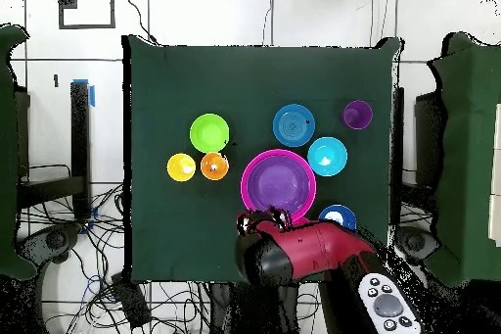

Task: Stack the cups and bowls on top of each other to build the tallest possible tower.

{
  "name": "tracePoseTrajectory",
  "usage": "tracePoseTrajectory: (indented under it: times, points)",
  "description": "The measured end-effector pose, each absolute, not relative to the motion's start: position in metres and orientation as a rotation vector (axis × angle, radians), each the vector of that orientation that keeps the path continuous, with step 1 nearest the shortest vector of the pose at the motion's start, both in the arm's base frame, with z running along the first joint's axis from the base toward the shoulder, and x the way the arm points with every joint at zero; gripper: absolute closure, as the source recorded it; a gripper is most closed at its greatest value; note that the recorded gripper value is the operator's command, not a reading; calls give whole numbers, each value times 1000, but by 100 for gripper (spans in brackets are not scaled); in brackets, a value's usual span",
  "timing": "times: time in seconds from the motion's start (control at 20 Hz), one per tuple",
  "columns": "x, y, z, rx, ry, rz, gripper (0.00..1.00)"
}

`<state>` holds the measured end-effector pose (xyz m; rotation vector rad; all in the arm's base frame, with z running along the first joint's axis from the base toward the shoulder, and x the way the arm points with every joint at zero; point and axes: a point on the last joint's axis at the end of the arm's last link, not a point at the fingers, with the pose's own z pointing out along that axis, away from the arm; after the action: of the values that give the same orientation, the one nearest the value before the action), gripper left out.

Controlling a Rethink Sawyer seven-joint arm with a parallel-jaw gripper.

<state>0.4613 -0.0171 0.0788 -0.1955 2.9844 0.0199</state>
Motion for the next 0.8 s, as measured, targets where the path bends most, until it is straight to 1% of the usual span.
tracePoseTrajectory:
  times: [0.4, 0.8]
  points:
    - [460, -6, 79, -219, 2989, 14, 0]
    - [456, 24, 79, -227, 2983, -6, 0]
